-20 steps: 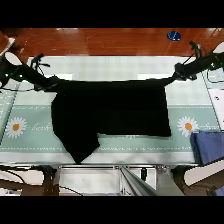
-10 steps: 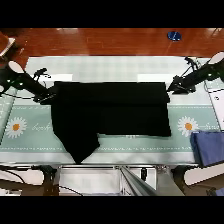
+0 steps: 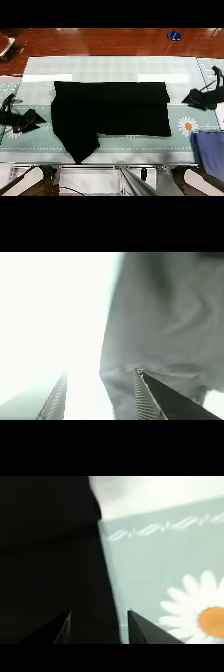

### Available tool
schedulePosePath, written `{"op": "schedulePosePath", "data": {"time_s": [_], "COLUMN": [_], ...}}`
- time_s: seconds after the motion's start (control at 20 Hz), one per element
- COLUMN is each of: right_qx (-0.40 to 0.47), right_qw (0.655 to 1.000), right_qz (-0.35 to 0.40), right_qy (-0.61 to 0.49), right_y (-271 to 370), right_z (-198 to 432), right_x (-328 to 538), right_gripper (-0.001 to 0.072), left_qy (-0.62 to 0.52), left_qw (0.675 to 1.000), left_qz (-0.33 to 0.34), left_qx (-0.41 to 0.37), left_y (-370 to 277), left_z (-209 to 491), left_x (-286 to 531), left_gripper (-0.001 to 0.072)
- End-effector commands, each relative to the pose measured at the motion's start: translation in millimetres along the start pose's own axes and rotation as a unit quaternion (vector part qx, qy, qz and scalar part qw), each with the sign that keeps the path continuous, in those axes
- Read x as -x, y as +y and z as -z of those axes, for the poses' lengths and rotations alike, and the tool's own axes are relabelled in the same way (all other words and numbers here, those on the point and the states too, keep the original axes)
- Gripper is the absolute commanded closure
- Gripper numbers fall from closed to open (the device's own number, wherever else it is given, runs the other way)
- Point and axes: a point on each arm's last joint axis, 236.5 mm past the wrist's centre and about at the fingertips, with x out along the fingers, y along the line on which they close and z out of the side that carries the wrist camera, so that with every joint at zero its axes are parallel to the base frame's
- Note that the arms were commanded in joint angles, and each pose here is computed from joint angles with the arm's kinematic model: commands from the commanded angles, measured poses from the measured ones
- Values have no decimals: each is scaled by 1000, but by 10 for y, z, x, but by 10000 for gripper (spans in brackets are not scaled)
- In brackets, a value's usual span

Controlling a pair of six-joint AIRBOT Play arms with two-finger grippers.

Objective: Fold the shirts.

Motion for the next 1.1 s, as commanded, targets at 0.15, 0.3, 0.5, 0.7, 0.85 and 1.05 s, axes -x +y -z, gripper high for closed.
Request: {"op": "schedulePosePath", "data": {"time_s": [0.15, 0.3, 0.5, 0.7, 0.85, 1.05], "right_qx": [-29, -23, -25, -52, -105, -135], "right_qw": [992, 992, 991, 992, 992, 987], "right_qz": [-123, -124, -127, -110, -54, 44], "right_qy": [11, 13, 12, -22, -42, 75], "right_y": [452, 457, 471, 370, -96, -692], "right_z": [583, 599, 590, 416, 335, 1044], "right_x": [-294, -293, -290, -299, -248, -306], "right_gripper": [297, 298, 298, 298, 298, 298], "left_qy": [24, 87, 136, 132, 145, 147], "left_qw": [996, 995, 989, 990, 988, 987], "left_qz": [69, 46, 52, 49, 43, 47], "left_qx": [41, 5, -4, -20, -33, -48], "left_y": [-24, -66, -184, -293, -308, -315], "left_z": [499, 738, 909, 894, 956, 969], "left_x": [-246, -397, -633, -837, -895, -887], "left_gripper": [200, 200, 200, 271, 681, 681]}}
